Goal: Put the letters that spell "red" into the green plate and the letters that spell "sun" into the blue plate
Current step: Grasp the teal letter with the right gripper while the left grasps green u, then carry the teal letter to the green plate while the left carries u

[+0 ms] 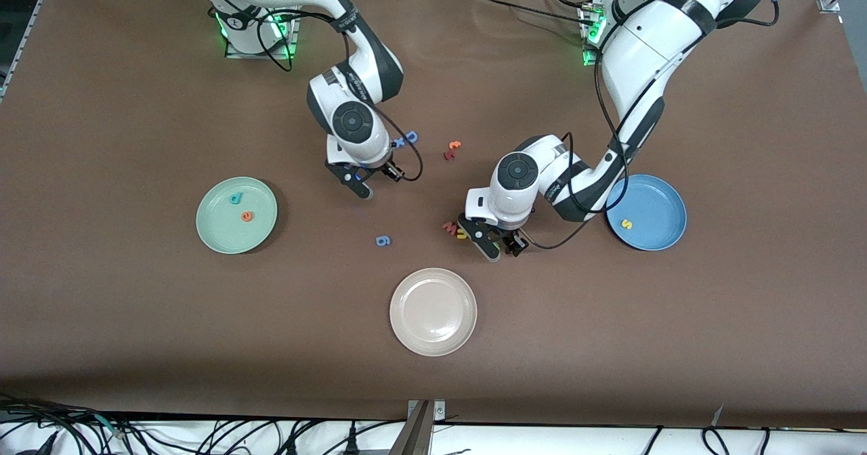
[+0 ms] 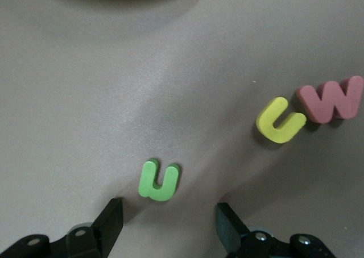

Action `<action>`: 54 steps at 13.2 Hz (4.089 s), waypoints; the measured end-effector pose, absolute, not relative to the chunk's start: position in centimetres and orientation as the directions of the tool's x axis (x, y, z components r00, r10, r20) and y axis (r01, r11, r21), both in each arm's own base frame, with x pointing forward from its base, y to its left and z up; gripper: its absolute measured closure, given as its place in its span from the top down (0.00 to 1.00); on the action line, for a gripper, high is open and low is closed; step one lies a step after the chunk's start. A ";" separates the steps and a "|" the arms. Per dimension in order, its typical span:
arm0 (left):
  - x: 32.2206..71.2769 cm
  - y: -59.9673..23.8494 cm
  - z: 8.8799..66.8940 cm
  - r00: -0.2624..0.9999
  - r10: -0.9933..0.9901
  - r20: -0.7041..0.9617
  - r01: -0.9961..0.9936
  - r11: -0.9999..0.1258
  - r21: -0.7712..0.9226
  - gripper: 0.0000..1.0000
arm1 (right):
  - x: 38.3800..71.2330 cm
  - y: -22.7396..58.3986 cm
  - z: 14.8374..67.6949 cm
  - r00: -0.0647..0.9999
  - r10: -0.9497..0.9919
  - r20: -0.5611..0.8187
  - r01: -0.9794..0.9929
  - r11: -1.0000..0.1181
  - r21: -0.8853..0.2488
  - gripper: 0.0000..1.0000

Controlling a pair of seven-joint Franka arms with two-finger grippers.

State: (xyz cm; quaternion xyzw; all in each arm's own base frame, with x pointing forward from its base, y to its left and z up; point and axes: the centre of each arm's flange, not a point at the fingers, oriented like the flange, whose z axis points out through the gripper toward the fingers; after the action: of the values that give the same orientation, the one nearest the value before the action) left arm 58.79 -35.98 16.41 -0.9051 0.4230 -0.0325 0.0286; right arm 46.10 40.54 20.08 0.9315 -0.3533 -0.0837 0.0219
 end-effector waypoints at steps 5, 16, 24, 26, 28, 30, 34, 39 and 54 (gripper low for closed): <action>59.9 -35.2 16.6 0.644 -0.759 0.095 -0.753 -0.651 -0.096 0.80 | 45.2 39.6 18.0 0.720 -0.683 -0.121 -0.678 -0.730 0.084 0.61; 60.1 -35.8 16.9 0.634 -0.761 0.135 -0.755 -0.647 -0.102 0.75 | 44.4 40.3 17.6 0.721 -0.683 -0.116 -0.679 -0.730 0.077 0.26; 60.0 -36.0 16.9 0.634 -0.761 0.138 -0.755 -0.648 -0.100 0.40 | 46.1 39.3 18.9 0.748 -0.655 -0.109 -0.651 -0.755 0.076 0.17; 60.1 -36.0 16.9 0.634 -0.760 0.139 -0.755 -0.648 -0.101 0.37 | 48.8 36.8 21.7 0.785 -0.607 -0.122 -0.595 -0.794 0.124 0.17; 60.4 -35.7 17.0 0.638 -0.757 0.142 -0.751 -0.652 -0.107 0.30 | 52.0 32.6 25.4 0.828 -0.538 -0.155 -0.514 -0.840 0.173 0.17; 61.2 -34.7 17.0 0.644 -0.752 0.142 -0.745 -0.658 -0.106 0.30 | 54.8 27.2 27.8 0.877 -0.444 -0.182 -0.415 -0.892 0.177 0.17; 64.0 -30.6 17.3 0.674 -0.718 0.172 -0.733 -0.678 0.043 0.30 | 58.2 17.0 28.5 0.935 -0.280 -0.215 -0.248 -0.955 0.165 0.17; 67.1 -22.3 17.4 0.697 -0.695 0.178 -0.716 -0.685 0.131 0.27 | 60.5 6.6 25.7 0.953 -0.163 -0.255 -0.134 -0.983 0.129 0.17; 66.3 -5.2 22.9 0.821 -0.524 -0.226 -0.497 -0.851 0.166 0.28 | 61.6 2.3 19.1 0.974 -0.059 -0.221 -0.030 -0.991 0.130 0.22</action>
State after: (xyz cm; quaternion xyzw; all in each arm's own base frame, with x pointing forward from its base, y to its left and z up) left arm 66.28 -5.23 22.93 -0.9530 0.2679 0.1325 -0.0498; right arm 61.64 2.27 19.14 0.9914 -0.0225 -0.1127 0.0630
